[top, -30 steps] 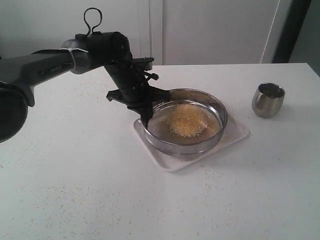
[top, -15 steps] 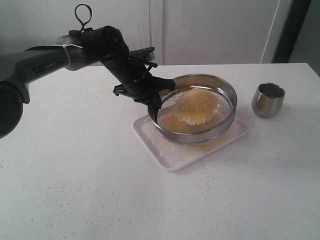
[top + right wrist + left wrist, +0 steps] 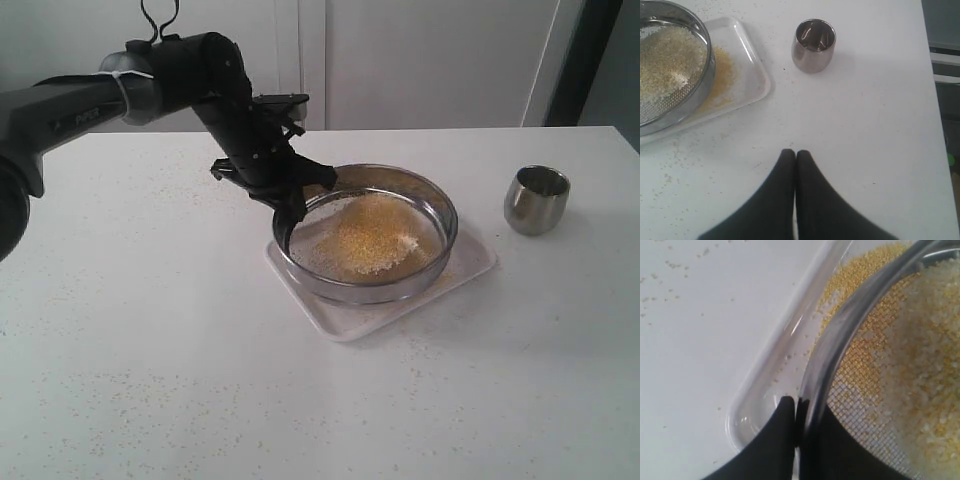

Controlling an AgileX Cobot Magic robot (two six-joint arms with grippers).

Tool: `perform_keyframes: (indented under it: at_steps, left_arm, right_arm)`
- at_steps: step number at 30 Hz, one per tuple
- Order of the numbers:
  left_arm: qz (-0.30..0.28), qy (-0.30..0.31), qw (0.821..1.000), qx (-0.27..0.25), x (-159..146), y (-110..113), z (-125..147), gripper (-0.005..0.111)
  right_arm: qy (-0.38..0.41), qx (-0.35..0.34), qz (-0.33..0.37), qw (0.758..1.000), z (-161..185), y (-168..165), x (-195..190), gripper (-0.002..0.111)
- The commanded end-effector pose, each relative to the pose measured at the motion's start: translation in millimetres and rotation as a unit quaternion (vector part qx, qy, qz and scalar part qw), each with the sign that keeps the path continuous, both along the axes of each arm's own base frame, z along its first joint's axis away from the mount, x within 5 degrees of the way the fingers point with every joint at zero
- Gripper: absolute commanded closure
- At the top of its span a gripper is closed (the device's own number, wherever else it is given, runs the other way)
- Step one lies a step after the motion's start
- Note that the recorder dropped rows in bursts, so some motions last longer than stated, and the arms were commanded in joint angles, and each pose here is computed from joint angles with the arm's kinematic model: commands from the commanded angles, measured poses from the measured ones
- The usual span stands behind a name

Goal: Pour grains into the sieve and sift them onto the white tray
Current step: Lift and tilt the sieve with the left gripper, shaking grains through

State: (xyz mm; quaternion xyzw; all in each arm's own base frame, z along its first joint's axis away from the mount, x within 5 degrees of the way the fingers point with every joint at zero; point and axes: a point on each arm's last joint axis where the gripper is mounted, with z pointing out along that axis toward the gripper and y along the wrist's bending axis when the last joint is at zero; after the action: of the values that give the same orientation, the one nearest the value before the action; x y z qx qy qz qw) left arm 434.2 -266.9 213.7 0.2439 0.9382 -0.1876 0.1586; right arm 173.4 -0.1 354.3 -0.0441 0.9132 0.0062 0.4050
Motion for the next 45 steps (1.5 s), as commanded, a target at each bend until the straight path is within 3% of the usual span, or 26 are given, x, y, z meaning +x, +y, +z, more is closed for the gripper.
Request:
perform_keyframes:
  at_steps: [1,6,11,17,20,24,27,32,35,38,41,42,45]
  left_arm:
    - [0.043,-0.039,0.995,-0.085,4.9,-12.8,20.1,0.107]
    - [-0.038,-0.014,0.997,-0.066,-4.5,-7.3,20.8,0.107]
    - [-0.022,0.006,0.994,-0.108,2.5,4.9,25.6,0.107]
    - [-0.069,0.02,0.991,-0.115,-3.3,4.4,15.1,0.107]
    - [-0.034,0.017,0.991,-0.126,1.5,6.6,7.7,0.107]
    - [0.026,-0.031,0.987,-0.154,11.4,-4.7,6.6,0.107]
    - [0.01,-0.03,0.989,-0.141,6.6,-10.3,3.8,0.107]
    - [-0.024,-0.002,0.997,-0.068,0.6,9.4,1.5,0.107]
    - [0.001,-0.029,0.995,-0.093,6.2,9.0,4.2,0.107]
    - [0.031,-0.083,0.987,-0.134,12.7,-7.7,5.6,0.107]
    - [-0.056,-0.039,0.992,-0.103,-5.0,-5.5,9.0,0.107]
    - [-0.05,-0.037,0.992,-0.111,-5.9,-4.7,12.3,0.107]
    - [0.018,-0.108,0.982,-0.155,8.5,-14.0,16.2,0.107]
  right_arm:
    - [-0.008,-0.001,-0.007,1.0,0.9,-2.0,-0.5,0.108]
    - [-0.008,-0.001,-0.007,1.0,0.9,-2.0,-0.5,0.108]
    - [-0.008,-0.001,-0.007,1.0,0.9,-2.0,-0.5,0.108]
    - [-0.007,0.004,-0.011,1.0,0.7,-1.9,-0.6,0.108]
    - [-0.007,0.004,-0.011,1.0,0.7,-1.9,-0.6,0.108]
    - [-0.007,0.004,-0.011,1.0,0.7,-1.9,-0.6,0.108]
    - [-0.008,0.004,-0.011,1.0,0.9,-2.0,-0.5,0.108]
    - [-0.008,0.004,-0.011,1.0,0.9,-2.0,-0.5,0.108]
    - [-0.008,0.004,-0.011,1.0,0.9,-2.0,-0.5,0.108]
    - [-0.008,0.004,-0.011,1.0,0.9,-2.0,-0.5,0.108]
    - [-0.008,0.004,-0.011,1.0,0.9,-2.0,-0.5,0.108]
    - [-0.008,0.004,-0.011,1.0,0.9,-2.0,-0.5,0.108]
    - [-0.008,0.004,-0.011,1.0,0.9,-2.0,-0.5,0.108]
